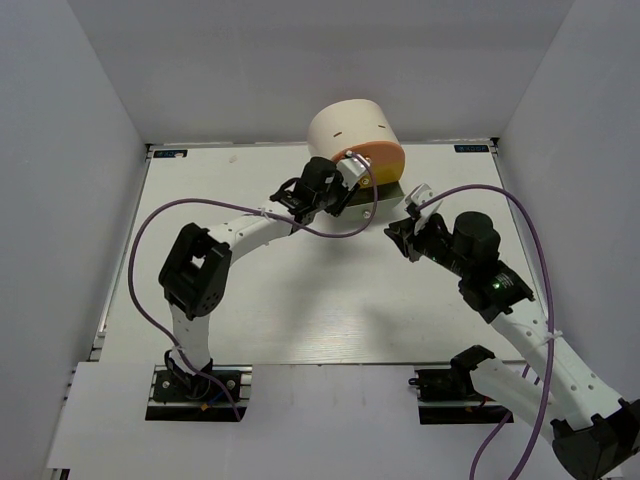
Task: Sort the stationery into containers
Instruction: Place the stationery in the drawer, then close the drawer in the storage box.
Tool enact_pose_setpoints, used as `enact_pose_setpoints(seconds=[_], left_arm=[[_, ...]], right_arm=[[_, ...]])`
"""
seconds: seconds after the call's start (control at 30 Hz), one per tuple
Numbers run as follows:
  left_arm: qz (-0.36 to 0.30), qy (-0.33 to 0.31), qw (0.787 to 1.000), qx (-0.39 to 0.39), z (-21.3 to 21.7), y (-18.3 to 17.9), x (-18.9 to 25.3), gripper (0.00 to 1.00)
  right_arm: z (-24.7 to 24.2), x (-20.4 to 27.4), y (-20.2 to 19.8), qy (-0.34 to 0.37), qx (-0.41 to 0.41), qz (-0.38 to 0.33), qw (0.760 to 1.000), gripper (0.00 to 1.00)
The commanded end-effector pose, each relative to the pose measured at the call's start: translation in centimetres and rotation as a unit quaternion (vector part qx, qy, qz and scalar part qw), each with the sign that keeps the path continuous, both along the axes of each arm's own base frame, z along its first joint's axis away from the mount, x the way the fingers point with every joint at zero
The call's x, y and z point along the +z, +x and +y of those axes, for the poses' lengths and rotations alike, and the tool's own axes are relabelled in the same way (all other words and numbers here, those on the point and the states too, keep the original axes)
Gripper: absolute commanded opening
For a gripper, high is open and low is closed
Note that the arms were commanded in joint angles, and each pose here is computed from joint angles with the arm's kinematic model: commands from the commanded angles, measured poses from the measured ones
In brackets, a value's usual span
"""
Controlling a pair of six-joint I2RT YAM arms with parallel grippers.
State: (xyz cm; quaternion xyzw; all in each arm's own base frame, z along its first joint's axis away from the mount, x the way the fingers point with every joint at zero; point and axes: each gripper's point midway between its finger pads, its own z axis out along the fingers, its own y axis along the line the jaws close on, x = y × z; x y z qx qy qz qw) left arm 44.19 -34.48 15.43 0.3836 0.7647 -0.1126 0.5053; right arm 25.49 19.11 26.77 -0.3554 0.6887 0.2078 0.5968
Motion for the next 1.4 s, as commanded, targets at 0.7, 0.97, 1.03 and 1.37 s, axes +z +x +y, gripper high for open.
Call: enact_pose_setpoints(seconds=[0.7,0.97,1.03,1.37], left_arm=[[0.132,-0.109,0.985,0.014,5.9,-13.1,6.9,0.32],[0.102,-0.086,0.989,0.063,13.3,-18.8,3.2,0.94],[0.079,-0.101,0.989,0.068,14.0,-19.2,4.6,0.99],[0.058,-0.130,0.988,0.062,15.0,-20.7,6.2,0.99]], right_arm=[[0.9,-2.2,1.8,-0.055,0.027,-0.029,0.998,0.00],[2.5,-8.8,6.0,-0.251,0.148,-0.046,0.956,0.36],[3.1,-8.6,7.9,-0.289,0.166,-0.074,0.940,0.33],[3.3,-14.6,15.8,-0.398,0.157,-0.064,0.902,0.00]])
